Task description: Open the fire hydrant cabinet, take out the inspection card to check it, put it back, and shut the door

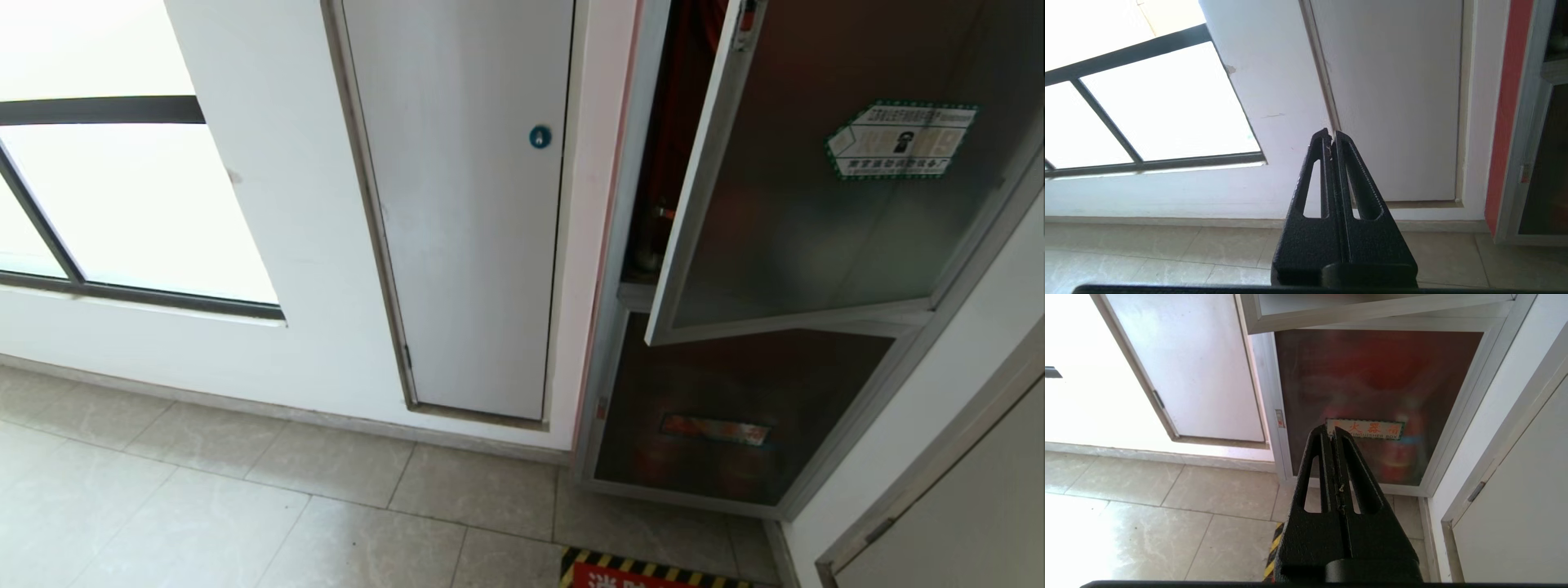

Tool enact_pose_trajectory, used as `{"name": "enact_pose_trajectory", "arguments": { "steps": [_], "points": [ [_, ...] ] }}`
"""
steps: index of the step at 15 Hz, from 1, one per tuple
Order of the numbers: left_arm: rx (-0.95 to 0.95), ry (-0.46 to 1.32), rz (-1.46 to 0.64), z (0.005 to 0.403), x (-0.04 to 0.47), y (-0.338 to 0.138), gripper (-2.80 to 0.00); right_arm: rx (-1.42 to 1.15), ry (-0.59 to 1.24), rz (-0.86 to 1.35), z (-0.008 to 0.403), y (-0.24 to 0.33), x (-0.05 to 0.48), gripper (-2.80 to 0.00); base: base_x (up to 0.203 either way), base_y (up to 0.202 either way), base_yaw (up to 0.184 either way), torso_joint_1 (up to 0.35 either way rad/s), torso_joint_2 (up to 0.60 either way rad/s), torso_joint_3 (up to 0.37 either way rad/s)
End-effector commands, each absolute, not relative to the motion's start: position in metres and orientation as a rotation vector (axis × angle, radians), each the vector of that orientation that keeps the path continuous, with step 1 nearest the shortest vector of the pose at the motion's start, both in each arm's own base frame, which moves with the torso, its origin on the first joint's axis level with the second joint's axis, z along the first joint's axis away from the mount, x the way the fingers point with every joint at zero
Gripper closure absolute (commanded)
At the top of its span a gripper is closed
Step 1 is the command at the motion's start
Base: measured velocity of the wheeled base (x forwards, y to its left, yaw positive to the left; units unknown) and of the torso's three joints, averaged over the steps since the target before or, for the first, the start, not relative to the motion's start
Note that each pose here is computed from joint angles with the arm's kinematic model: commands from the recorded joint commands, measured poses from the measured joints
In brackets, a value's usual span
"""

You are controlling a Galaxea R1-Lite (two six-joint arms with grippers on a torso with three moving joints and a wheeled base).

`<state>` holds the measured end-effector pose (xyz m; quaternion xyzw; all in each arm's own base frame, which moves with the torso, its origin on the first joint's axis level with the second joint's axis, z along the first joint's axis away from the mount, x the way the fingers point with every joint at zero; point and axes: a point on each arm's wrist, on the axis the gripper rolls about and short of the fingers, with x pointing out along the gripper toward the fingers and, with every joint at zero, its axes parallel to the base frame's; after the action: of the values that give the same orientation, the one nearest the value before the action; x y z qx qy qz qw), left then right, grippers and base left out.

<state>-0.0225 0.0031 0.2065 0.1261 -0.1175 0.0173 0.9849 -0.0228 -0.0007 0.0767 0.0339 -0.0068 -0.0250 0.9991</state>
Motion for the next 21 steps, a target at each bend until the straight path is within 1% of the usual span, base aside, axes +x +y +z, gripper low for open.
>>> {"name": "enact_pose_trajectory", "arguments": {
  "steps": [1,2,5,9,13,15,17,19,21],
  "points": [
    [0.263,-0.232,0.091,0.209,-0.022,0.002,0.0,0.068,-0.014,-0.05,0.077,-0.001,-0.023,0.0,0.0,0.0,0.0,0.0,0.0,0.0],
    [0.268,-0.225,0.116,0.208,-0.021,0.001,0.0,0.069,-0.014,-0.05,0.077,-0.001,-0.023,0.0,0.0,0.0,0.0,0.0,0.0,0.0],
    [0.266,-0.233,0.101,0.182,-0.03,0.0,0.0,0.069,-0.014,-0.05,0.077,-0.001,-0.023,0.0,0.0,0.0,0.0,0.0,0.0,0.0],
    [0.263,-0.207,0.087,0.141,-0.032,0.0,0.0,0.068,-0.014,-0.05,0.077,-0.001,-0.023,0.0,0.0,0.0,0.0,0.0,0.0,0.0],
    [0.267,-0.162,0.025,0.099,-0.027,-0.001,0.0,0.069,-0.014,-0.05,0.077,-0.001,-0.023,0.0,0.0,0.0,0.0,0.0,0.0,0.0],
    [0.263,-0.12,0.016,0.088,-0.024,-0.001,0.0,0.068,-0.014,-0.051,0.077,-0.001,-0.023,0.0,0.0,0.0,0.0,0.0,0.0,0.0],
    [0.226,-0.109,0.009,0.086,-0.024,-0.001,0.0,0.068,-0.014,-0.05,0.077,-0.001,-0.023,0.0,0.0,0.0,0.0,0.0,0.0,0.0],
    [0.2,-0.049,0.001,0.08,-0.023,-0.001,0.0,0.068,-0.014,-0.05,0.077,-0.001,-0.023,0.0,0.0,0.0,0.0,0.0,0.0,0.0],
    [0.18,-0.028,-0.002,0.078,-0.023,-0.001,0.0,0.068,-0.014,-0.052,0.077,-0.001,-0.023,0.0,0.0,0.0,0.0,0.0,0.0,0.0]
  ]
}}
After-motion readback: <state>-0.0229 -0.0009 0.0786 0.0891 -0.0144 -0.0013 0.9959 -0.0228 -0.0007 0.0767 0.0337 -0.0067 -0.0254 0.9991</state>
